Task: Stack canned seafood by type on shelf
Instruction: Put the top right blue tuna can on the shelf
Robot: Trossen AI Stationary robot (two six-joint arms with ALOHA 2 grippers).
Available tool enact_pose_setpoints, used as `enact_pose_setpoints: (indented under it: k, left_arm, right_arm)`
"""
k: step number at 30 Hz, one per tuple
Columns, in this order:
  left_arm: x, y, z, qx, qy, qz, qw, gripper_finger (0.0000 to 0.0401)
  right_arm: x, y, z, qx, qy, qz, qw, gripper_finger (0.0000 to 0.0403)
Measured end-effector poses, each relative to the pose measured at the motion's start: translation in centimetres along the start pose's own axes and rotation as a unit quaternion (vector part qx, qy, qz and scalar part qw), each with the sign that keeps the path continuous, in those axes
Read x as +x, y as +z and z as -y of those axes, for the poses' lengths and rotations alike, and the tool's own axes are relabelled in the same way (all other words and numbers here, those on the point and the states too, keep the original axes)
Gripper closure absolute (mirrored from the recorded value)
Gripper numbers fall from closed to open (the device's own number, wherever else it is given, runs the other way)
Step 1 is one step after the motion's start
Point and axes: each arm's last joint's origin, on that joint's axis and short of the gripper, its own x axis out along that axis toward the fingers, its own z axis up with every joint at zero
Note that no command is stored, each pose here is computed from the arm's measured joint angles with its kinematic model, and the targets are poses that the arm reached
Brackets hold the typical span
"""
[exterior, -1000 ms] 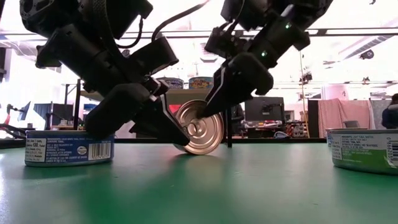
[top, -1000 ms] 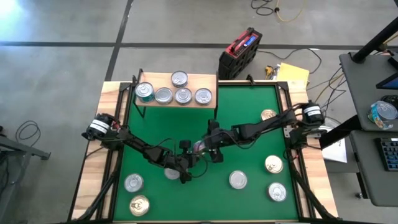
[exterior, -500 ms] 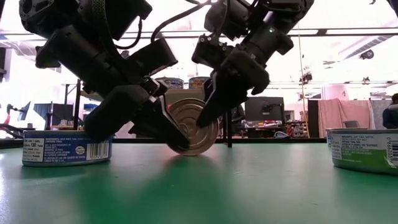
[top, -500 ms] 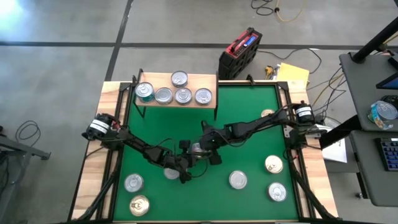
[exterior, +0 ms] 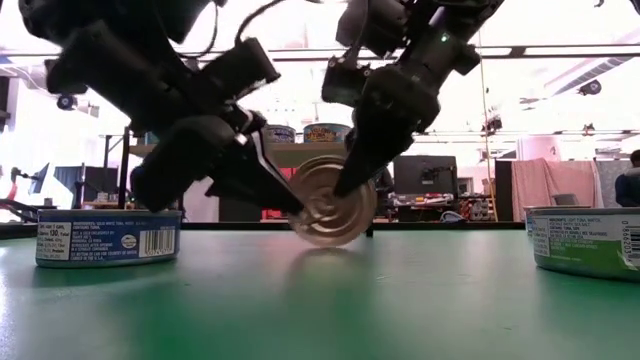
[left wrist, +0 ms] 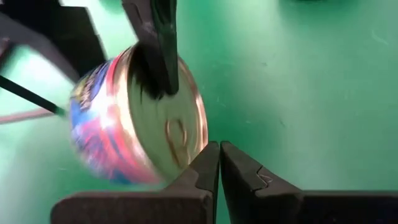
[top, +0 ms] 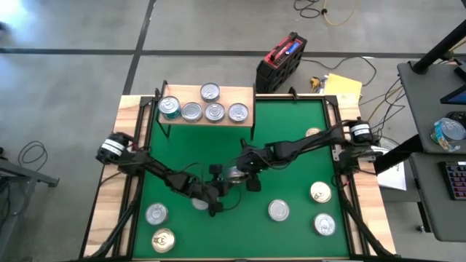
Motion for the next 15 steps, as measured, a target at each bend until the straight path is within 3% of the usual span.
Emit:
enact_pose_setpoints:
  k: [5, 10, 15]
  left_arm:
    - [-1.2, 0.3, 0.8, 0.039, 0.042, 0.011, 0.998, 0.0401]
    - [-2.7, 1.0, 1.3, 0.099, 0.111, 0.025, 0.989, 0.0401]
    - [-4.7, 2.2, 0.7, 0.143, 0.145, 0.043, 0.978, 0.0401]
  right_arm:
    - [-2.7, -0.3, 0.2, 0.042, -0.003, 0.004, 0.999, 0.0216]
    - [-5.1, -1.3, 0.0, 0.097, 0.010, 0.050, 0.994, 0.0216]
    - [-6.4, -2.8, 0.2, 0.190, 0.048, 0.139, 0.971, 0.0216]
